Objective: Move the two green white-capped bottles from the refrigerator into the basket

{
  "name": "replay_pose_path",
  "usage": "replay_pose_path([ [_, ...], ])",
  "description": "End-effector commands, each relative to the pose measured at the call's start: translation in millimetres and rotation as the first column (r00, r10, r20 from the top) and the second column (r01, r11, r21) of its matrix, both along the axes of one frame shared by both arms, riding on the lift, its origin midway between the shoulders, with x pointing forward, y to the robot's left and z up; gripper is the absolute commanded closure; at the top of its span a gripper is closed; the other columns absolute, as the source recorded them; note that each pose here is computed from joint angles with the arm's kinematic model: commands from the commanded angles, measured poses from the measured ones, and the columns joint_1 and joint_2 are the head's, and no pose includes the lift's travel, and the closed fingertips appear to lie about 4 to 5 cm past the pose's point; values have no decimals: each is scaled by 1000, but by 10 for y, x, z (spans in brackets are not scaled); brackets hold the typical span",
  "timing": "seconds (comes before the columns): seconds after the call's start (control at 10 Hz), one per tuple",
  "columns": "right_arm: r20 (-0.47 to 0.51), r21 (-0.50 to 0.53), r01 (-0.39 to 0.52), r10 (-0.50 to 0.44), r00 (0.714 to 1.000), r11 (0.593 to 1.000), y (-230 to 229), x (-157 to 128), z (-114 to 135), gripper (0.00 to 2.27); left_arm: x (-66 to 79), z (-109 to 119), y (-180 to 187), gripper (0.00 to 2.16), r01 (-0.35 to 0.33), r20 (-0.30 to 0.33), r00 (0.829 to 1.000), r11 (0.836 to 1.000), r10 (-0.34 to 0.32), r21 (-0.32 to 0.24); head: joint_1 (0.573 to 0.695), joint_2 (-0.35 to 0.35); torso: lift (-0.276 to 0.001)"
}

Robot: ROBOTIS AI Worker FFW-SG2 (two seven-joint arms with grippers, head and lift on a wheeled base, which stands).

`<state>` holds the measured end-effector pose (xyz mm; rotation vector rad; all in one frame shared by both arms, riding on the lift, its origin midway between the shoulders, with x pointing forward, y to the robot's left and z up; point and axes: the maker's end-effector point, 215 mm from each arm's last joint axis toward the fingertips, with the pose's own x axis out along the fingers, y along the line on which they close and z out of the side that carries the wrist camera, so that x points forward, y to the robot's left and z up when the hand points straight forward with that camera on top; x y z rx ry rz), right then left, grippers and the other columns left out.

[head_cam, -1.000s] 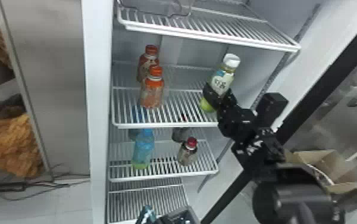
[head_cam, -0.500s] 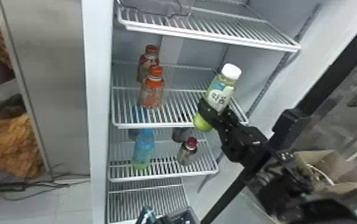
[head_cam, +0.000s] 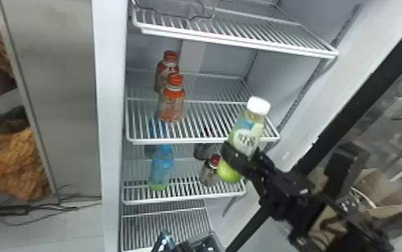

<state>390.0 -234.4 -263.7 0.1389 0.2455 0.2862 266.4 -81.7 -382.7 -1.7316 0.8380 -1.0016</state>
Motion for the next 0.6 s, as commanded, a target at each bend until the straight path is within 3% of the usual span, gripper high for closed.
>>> replay_pose_path([
  [0.0,-95,30,-9,12,995,1000,51,-229,-287,1024,2,0,-1,1214,1,2,1000,1000,-1,2,695,-350,-4],
  [0.5,-314,80,-72,93,945,994,392,-882,-677,1024,-26,-17,-3,1214,6,0,1000,1000,-6,5,695,-350,-4],
])
